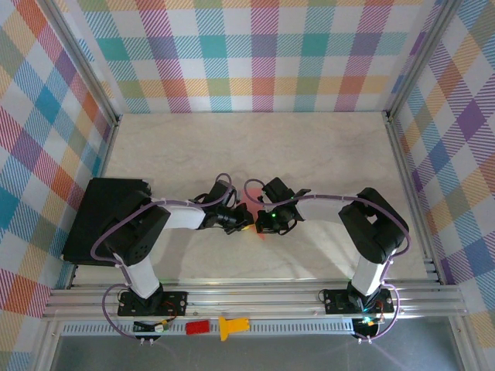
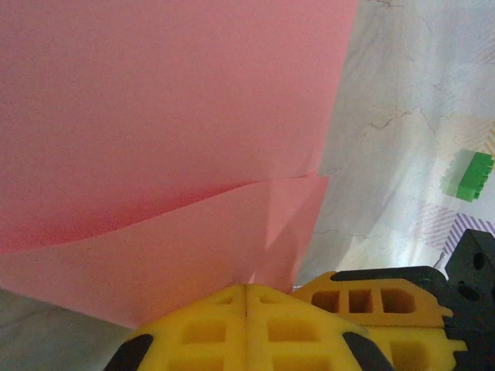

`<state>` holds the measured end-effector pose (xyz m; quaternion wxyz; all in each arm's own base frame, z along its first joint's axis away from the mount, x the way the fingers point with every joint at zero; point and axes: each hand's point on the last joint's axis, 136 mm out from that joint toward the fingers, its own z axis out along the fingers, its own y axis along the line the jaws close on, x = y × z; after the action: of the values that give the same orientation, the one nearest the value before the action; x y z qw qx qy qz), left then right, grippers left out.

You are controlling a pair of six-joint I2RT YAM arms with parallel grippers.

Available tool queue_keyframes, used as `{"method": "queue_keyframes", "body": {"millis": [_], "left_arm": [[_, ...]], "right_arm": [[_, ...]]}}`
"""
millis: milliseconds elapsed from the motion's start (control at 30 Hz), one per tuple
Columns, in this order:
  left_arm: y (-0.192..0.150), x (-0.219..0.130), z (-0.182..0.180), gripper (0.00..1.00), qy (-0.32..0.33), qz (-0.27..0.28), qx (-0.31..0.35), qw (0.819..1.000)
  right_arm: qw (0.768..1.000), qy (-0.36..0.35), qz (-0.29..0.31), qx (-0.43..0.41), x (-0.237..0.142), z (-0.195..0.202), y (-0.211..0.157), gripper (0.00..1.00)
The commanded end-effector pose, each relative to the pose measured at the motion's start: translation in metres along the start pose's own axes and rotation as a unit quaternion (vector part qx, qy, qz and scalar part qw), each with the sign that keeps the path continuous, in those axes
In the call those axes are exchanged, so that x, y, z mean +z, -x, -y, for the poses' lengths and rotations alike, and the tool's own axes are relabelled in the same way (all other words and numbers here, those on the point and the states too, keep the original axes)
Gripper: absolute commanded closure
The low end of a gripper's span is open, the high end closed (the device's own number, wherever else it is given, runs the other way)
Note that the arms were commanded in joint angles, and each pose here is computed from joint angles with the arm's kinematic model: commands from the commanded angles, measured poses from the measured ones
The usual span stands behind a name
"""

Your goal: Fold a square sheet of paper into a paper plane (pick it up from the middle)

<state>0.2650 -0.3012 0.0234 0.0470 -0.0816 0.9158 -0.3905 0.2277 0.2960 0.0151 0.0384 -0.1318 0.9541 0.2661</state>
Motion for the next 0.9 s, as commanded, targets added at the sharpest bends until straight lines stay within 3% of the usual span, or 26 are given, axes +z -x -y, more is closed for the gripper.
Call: {"method": "queue_keyframes", "body": {"millis": [0, 200, 500, 867], "left_arm": [[-0.001, 0.006, -0.016, 0.98, 0.042, -0.001, 0.001, 0.999], [0.010, 0.000, -0.044, 0.99, 0.076, 0.020, -0.017, 0.997], [0.056, -0.027, -0.069, 0.91, 0.084, 0.056, -0.049, 0.994], [0.094, -0.063, -0.055, 0.88, 0.078, 0.090, -0.036, 0.992]], "right_arm": [[0.997, -0.055, -0.048, 0.031, 0.011, 0.030, -0.026, 0.99], [0.994, -0.081, -0.067, 0.036, 0.014, 0.045, -0.040, 0.99], [0.989, -0.121, -0.083, 0.025, 0.013, 0.067, -0.056, 1.00], [0.998, -0.044, -0.040, 0.004, 0.007, 0.028, -0.025, 0.98]]}}
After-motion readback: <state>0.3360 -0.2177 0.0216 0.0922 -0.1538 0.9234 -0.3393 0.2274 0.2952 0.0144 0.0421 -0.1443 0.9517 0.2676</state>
